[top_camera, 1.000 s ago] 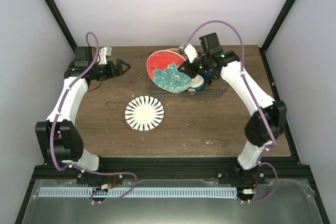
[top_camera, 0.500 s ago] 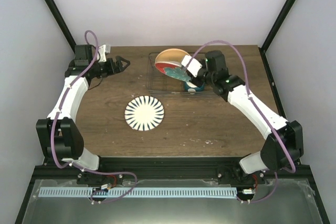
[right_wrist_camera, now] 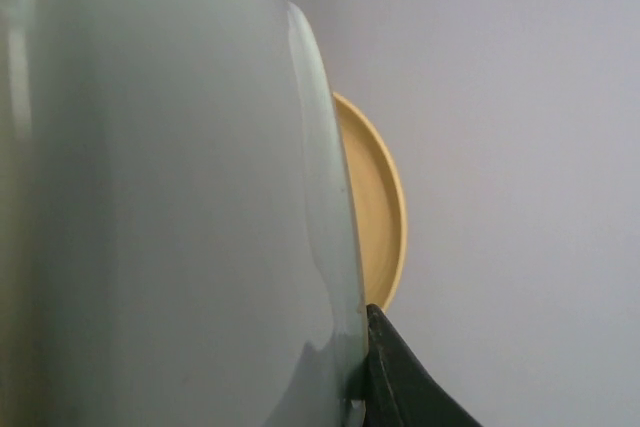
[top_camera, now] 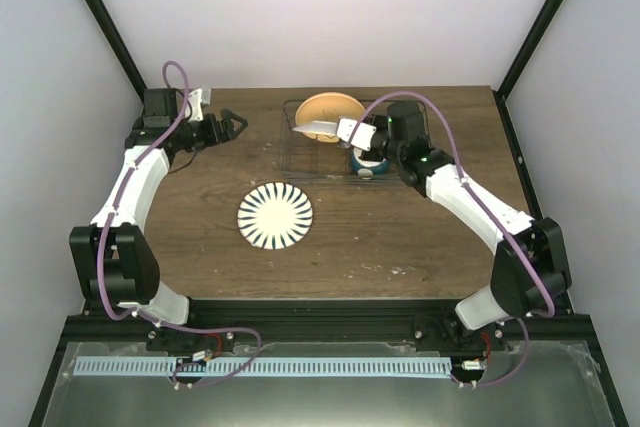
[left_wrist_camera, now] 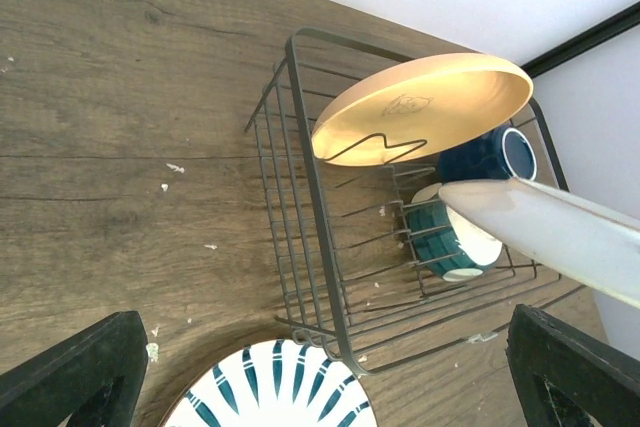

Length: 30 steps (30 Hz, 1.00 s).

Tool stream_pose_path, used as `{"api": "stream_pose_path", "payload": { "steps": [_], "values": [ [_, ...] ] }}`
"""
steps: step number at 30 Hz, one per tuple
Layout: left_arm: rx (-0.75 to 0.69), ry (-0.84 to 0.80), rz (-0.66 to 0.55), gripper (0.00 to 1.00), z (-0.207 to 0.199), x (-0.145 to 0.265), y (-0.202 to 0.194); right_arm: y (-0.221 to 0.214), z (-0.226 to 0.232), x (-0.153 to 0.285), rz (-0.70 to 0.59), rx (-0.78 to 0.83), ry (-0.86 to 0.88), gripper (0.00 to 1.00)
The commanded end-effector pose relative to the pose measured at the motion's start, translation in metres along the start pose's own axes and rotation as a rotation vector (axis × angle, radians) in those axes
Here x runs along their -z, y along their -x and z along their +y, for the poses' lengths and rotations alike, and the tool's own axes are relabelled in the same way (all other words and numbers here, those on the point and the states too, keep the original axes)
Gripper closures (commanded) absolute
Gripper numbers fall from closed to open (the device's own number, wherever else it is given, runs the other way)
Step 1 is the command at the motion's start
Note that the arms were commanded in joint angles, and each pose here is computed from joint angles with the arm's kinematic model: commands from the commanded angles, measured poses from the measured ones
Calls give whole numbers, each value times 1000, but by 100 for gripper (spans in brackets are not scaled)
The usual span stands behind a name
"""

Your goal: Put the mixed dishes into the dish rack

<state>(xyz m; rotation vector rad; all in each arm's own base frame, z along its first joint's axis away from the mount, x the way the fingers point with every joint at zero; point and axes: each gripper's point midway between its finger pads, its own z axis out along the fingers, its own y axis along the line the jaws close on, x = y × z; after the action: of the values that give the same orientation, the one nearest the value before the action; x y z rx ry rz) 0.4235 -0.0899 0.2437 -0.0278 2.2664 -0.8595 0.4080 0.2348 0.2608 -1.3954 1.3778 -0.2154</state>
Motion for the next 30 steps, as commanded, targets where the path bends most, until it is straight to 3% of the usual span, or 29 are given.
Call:
{"api": "stream_pose_path", "payload": {
  "steps": [1,16,30],
  "values": [
    [-11,4,-22,0,1,3,3,55,-74,15,-180,128,-211,99],
    [3,23,-26,0,9,1,6,28,-66,-27,-143,150,-146,99],
    [32,27,-2,0,16,-4,2,-1,-47,-72,-105,67,51,99]
  ]
}}
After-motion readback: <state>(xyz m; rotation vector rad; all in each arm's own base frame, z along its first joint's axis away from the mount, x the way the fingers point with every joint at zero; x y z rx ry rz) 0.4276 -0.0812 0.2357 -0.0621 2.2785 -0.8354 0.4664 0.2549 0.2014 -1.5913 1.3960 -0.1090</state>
